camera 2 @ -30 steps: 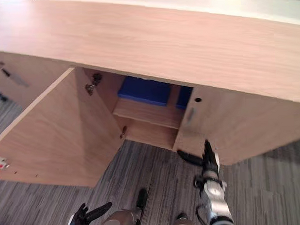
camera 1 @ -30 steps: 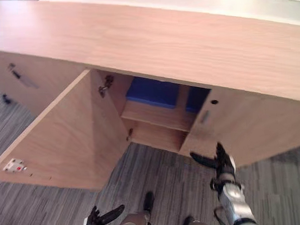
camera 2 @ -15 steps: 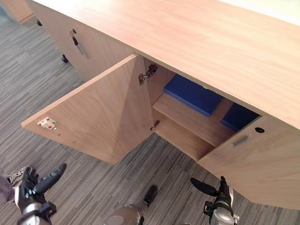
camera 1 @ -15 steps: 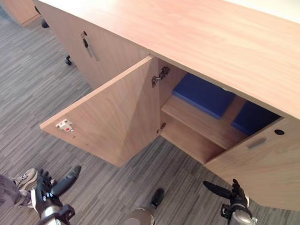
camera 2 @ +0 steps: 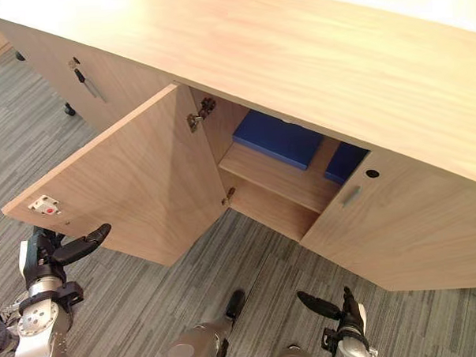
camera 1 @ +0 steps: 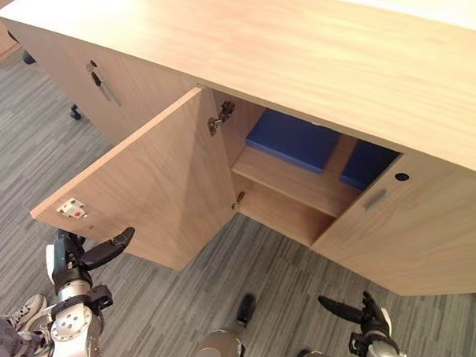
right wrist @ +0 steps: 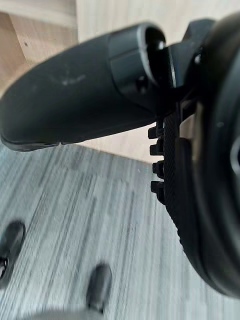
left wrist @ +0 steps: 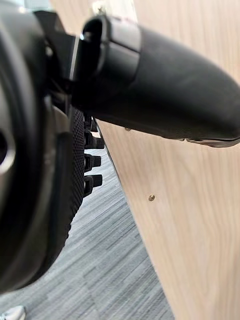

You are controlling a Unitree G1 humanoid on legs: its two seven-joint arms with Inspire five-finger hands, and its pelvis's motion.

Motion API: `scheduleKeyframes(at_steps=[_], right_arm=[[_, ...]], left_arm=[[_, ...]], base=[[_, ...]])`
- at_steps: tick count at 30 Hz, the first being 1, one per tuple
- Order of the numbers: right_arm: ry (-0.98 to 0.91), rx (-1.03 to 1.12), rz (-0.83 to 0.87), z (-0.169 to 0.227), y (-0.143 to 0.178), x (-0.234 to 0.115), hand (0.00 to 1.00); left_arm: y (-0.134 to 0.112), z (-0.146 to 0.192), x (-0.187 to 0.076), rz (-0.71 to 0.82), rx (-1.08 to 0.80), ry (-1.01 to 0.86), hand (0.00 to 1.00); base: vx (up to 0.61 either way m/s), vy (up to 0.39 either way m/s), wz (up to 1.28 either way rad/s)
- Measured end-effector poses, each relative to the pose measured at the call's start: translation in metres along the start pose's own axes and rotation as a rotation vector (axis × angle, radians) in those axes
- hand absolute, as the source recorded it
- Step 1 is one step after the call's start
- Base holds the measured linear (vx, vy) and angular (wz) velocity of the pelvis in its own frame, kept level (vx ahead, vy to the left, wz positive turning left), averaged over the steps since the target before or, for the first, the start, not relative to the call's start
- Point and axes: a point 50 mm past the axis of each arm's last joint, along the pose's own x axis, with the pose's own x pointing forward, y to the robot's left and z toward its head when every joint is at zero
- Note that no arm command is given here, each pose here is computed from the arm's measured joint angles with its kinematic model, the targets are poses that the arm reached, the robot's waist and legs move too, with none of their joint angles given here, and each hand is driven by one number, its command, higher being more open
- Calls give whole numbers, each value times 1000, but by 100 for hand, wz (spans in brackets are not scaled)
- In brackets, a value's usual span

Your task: Walk over to the cabinet, pick up the folder, carry it to the office cabinet, place the folder inside the office cabinet, then close the office cabinet door

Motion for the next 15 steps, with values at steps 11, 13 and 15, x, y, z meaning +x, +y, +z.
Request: scheduleKeyframes(at_steps=[11,13,15], right_arm=[[63,12,20,-17,9,-5,100],[66,19,28,-18,13,-6,100],[68,24,33,-19,16,-7,100]], left_arm=[[-12,-38,-66,-3,-53,126,100],[-21,-51,-81,-41,-45,194,100],[-32,-65,-96,-92,-21,266,100]], base=[[-69,5,-29],[-95,34,-33],[-84,33,-32]])
